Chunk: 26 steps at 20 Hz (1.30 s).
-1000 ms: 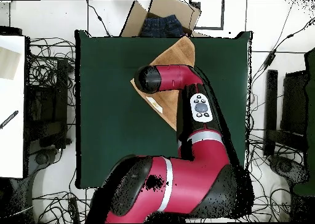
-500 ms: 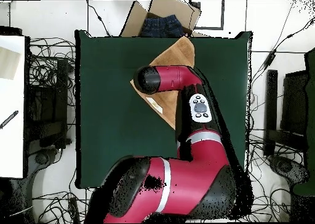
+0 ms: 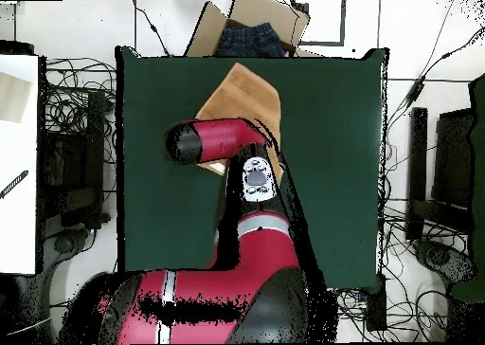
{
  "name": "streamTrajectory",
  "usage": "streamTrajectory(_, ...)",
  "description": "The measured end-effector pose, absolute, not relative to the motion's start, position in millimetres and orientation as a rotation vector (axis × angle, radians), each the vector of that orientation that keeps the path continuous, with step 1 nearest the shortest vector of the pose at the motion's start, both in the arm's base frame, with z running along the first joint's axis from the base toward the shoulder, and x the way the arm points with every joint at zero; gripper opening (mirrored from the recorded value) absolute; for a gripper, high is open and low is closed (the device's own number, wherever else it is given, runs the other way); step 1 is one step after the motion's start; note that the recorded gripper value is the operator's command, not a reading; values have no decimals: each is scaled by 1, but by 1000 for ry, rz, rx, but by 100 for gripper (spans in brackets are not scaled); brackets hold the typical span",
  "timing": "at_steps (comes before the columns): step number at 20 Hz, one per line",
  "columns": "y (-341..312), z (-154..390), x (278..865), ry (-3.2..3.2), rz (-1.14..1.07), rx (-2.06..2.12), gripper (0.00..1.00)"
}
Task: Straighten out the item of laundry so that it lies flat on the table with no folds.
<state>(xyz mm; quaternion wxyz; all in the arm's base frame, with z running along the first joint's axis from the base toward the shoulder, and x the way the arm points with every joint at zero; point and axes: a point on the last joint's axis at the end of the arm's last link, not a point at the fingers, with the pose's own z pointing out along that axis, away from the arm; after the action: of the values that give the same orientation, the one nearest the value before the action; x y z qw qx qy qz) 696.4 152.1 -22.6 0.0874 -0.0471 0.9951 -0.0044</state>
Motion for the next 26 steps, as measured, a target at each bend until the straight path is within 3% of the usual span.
streamTrajectory(10,299,12,616,3011,81,269,0)
streamTrajectory(24,299,25,604,2986,79,424,0)
streamTrajectory(25,287,27,612,2971,83,454,100)
streamTrajectory(26,285,27,613,2969,84,459,100)
